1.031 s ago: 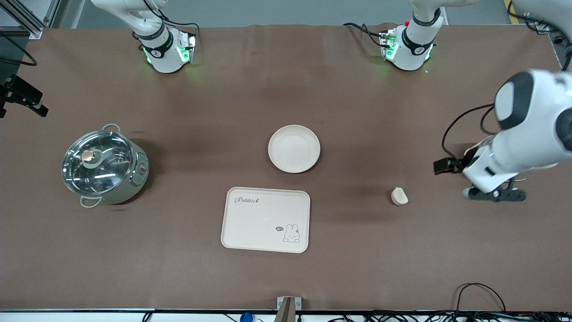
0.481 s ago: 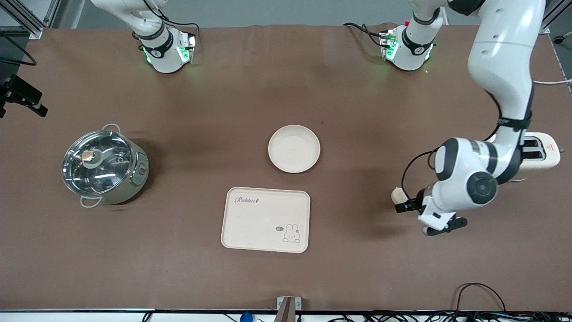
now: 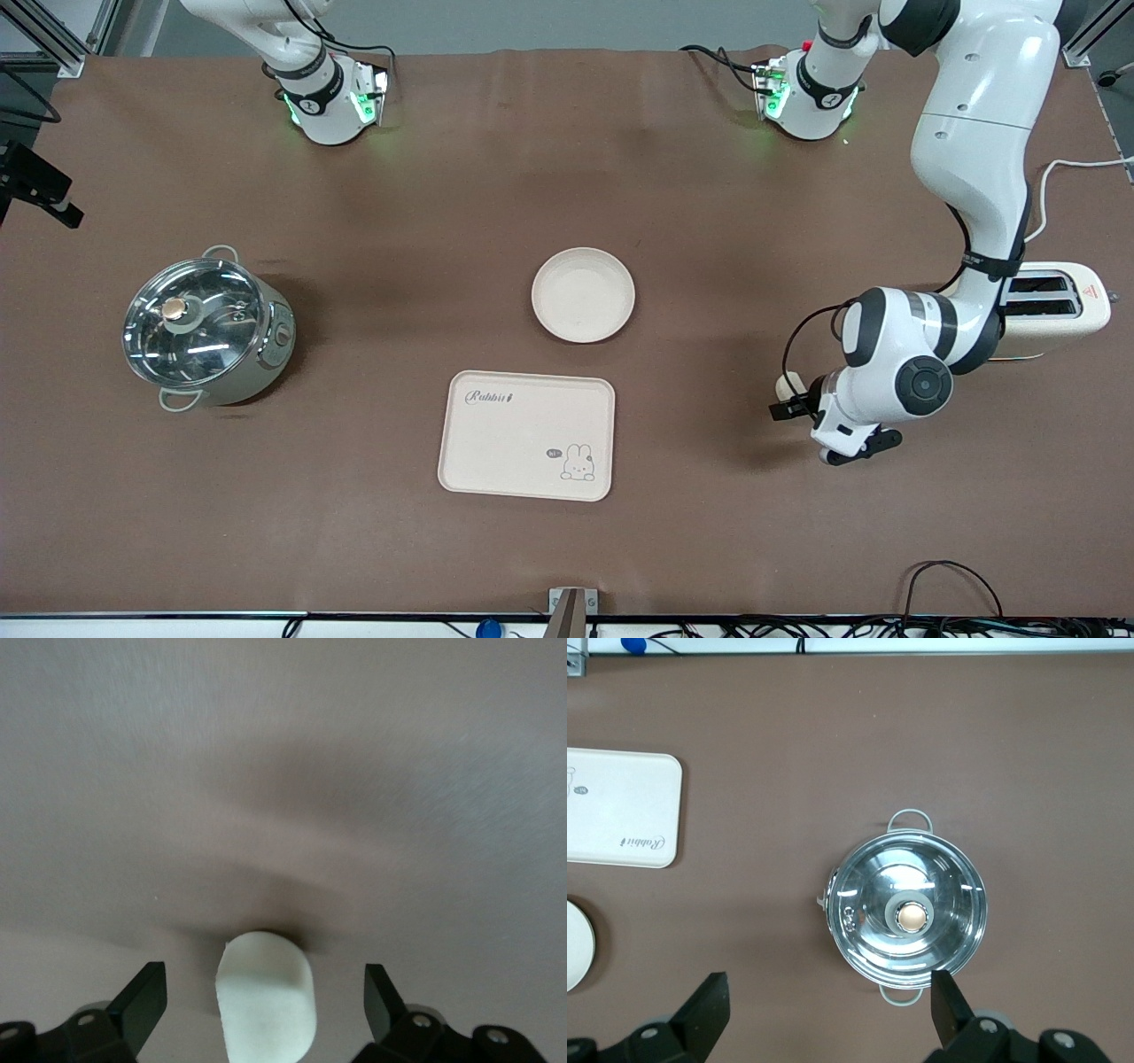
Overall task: Place bun in plate and plate on tray
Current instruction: 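Close the left gripper on the bun and lift it, then lower the bun into the plate while the right gripper approaches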
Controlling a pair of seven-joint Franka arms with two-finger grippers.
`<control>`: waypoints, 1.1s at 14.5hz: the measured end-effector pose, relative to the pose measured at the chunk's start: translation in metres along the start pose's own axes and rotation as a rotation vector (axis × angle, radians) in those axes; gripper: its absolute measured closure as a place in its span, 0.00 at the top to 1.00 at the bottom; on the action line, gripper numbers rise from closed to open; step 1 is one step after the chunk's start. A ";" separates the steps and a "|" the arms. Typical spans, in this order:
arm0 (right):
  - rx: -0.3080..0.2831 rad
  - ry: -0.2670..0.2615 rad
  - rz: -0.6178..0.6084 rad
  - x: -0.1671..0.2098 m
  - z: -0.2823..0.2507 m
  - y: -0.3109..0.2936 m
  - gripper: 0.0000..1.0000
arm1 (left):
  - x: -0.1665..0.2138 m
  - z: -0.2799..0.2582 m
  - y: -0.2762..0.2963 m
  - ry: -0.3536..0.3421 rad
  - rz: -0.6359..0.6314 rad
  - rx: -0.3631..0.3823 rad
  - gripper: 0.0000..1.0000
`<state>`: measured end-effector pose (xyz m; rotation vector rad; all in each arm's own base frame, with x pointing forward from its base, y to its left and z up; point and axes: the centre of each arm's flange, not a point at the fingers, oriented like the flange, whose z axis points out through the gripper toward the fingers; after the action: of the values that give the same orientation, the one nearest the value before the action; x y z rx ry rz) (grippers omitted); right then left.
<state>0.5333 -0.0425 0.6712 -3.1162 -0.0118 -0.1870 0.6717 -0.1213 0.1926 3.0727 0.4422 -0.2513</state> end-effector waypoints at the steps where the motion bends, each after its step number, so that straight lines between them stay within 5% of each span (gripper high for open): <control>1: 0.000 -0.014 0.000 0.003 0.007 0.000 1.00 | -0.003 0.005 -0.001 -0.011 0.000 0.005 0.92; 4: -0.001 -0.051 0.002 0.012 0.028 0.004 1.00 | -0.007 0.012 -0.001 -0.025 0.002 0.010 0.62; 6: -0.001 -0.069 -0.007 0.015 0.038 0.010 1.00 | -0.008 0.013 -0.001 -0.027 0.003 0.011 0.58; 8: -0.001 -0.092 -0.006 0.019 0.050 0.015 1.00 | -0.009 0.012 0.001 -0.027 0.002 0.008 0.39; 14: 0.054 -0.200 -0.059 0.036 0.111 0.012 1.00 | -0.044 -0.003 0.067 -0.044 -0.109 -0.052 0.32; 16: 0.120 -0.222 -0.084 0.042 0.129 -0.003 1.00 | -0.067 -0.018 0.098 -0.063 -0.141 -0.065 0.32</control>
<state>0.5902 -0.0364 0.5484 -3.0006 -0.1518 0.1530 0.6388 -0.2327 0.2221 2.9642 0.6516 -0.3299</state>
